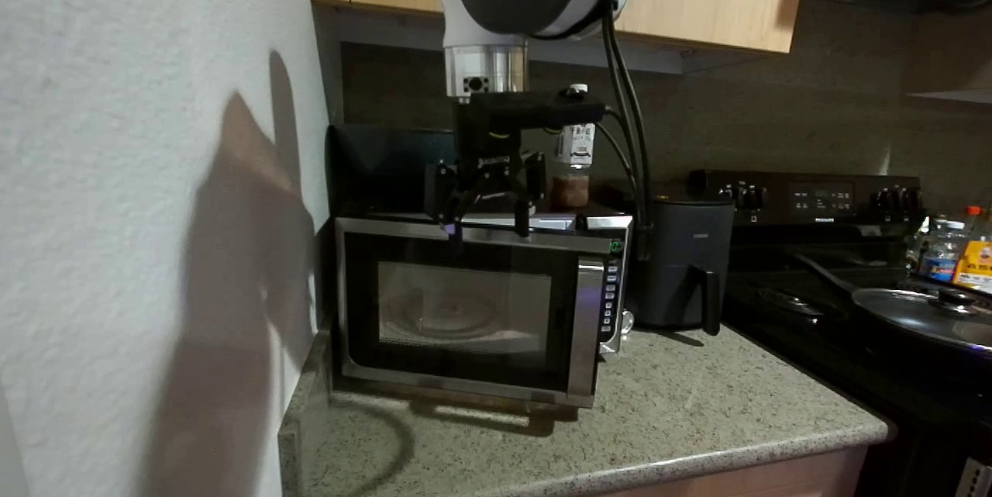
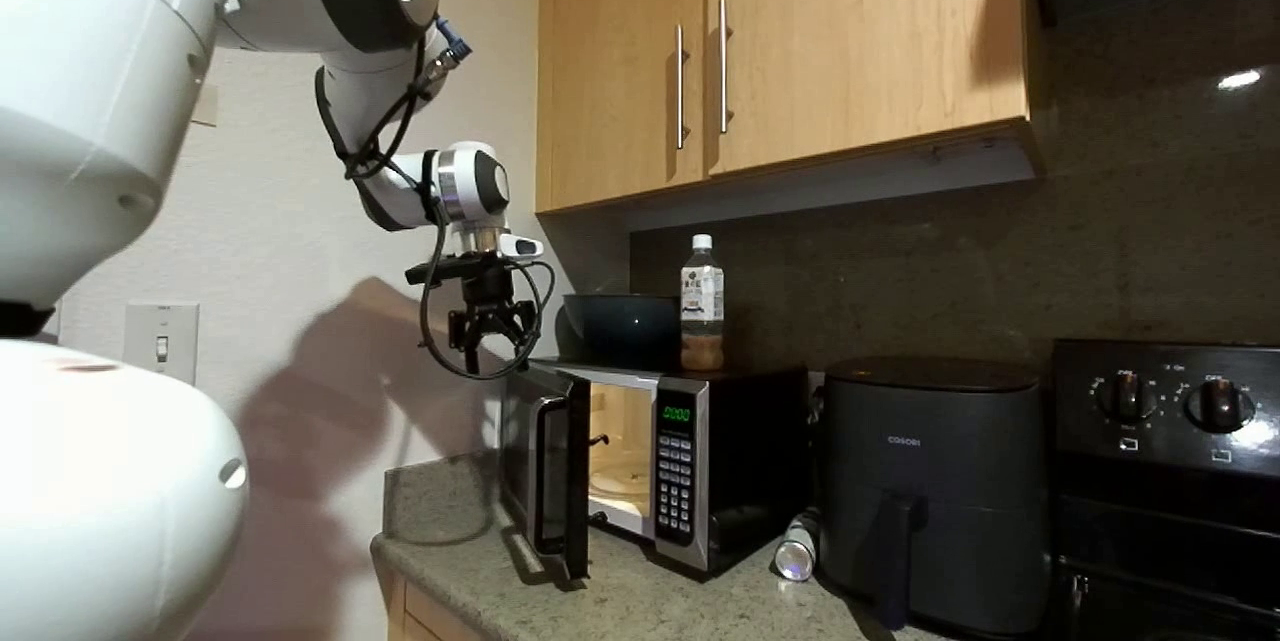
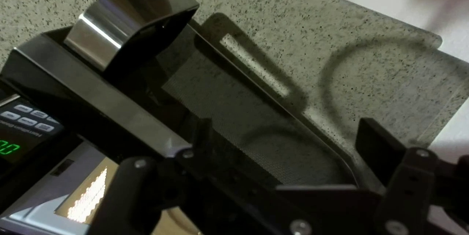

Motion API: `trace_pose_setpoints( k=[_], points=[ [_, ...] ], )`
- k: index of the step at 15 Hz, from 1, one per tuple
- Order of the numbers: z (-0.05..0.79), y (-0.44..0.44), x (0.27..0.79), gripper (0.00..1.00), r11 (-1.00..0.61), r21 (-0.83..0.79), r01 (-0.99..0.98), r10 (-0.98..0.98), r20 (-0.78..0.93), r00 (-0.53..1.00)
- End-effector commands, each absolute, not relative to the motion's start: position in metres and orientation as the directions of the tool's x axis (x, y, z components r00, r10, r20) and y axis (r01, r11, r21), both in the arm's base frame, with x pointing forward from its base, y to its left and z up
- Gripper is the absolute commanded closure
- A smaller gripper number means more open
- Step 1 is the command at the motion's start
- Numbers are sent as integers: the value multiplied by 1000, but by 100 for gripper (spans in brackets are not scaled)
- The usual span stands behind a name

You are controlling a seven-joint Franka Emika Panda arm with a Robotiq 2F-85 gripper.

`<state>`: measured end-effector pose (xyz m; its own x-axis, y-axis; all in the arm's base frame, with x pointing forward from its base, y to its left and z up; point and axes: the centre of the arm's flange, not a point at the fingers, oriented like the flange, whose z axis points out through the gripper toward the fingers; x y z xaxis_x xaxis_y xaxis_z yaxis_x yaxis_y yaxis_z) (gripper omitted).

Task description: Close the microwave door

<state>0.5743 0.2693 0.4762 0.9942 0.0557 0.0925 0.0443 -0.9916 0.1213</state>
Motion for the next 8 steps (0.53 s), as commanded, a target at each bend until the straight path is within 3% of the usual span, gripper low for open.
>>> trace_pose_setpoints(
  k=[1,8],
  points=[
    [465,255,591,0,-997,72,-16,-6,139,990],
    [444,217,626,0,-989,7,-150,-145,228,963]
  ],
)
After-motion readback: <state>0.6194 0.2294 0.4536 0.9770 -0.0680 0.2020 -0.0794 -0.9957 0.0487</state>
